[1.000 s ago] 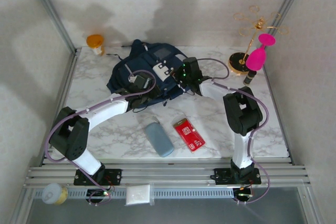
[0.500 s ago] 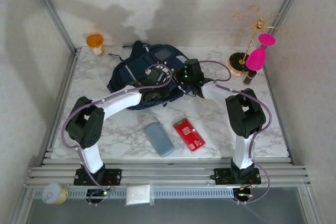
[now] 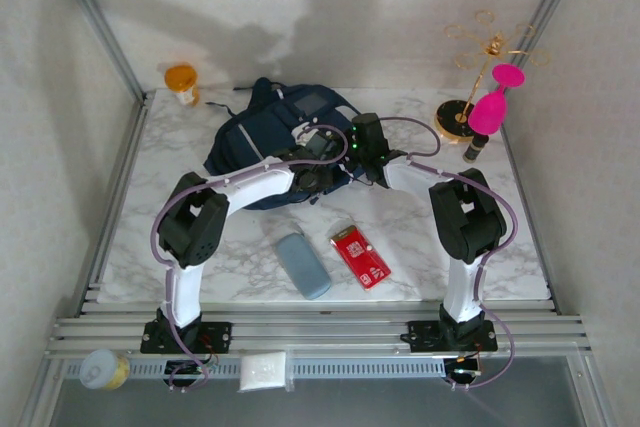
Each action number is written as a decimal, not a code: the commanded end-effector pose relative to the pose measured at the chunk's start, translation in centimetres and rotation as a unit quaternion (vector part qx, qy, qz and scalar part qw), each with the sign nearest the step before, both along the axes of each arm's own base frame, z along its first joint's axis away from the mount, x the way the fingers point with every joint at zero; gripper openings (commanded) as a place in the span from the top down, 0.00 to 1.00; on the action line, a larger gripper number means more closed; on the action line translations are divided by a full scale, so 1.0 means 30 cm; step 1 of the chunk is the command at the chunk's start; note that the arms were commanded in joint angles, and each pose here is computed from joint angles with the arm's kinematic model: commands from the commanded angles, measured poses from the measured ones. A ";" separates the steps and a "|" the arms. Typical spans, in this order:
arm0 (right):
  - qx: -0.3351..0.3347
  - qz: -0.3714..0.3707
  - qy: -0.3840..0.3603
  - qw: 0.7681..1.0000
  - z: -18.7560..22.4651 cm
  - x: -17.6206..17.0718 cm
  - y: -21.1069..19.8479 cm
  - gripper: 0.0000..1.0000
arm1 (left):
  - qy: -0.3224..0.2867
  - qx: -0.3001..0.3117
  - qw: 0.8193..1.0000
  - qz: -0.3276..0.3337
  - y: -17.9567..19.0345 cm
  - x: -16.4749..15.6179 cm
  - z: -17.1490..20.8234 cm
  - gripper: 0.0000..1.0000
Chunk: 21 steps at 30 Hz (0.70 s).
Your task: Pack books, pencil case, and school supplies into a backpack
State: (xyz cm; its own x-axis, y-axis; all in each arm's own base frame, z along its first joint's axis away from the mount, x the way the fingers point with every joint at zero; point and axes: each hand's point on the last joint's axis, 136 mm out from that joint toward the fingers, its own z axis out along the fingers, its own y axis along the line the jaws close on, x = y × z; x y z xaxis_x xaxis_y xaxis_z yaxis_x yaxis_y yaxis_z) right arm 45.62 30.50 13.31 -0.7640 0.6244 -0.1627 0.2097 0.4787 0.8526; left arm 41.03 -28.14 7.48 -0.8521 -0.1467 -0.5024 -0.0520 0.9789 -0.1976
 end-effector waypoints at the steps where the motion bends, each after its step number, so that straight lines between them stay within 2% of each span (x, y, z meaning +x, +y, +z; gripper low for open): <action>1: 0.044 0.013 -0.054 0.998 0.152 0.004 0.033 1.00 | 0.005 0.013 1.000 0.016 0.006 0.011 -0.036 0.75; 13: 0.019 0.001 -0.067 0.998 0.159 0.007 -0.007 1.00 | -0.037 -0.040 0.998 0.043 0.022 0.039 0.066 1.00; 18: 0.022 -0.012 -0.065 0.998 0.160 0.025 -0.067 1.00 | -0.036 -0.054 0.997 0.035 0.063 -0.007 0.112 1.00; 21: 0.023 -0.005 -0.068 0.997 0.188 0.034 -0.098 1.00 | -0.009 -0.057 0.998 0.016 0.085 -0.072 0.099 1.00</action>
State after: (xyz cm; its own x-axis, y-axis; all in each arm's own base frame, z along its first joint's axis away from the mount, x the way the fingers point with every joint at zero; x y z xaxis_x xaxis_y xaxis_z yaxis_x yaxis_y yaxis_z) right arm 45.38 29.47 13.75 -0.7678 0.6193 -0.1643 0.1985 0.4737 0.8580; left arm 39.80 -27.12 9.27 -0.8313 -0.2299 -0.5061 -0.0778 0.9496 -0.3036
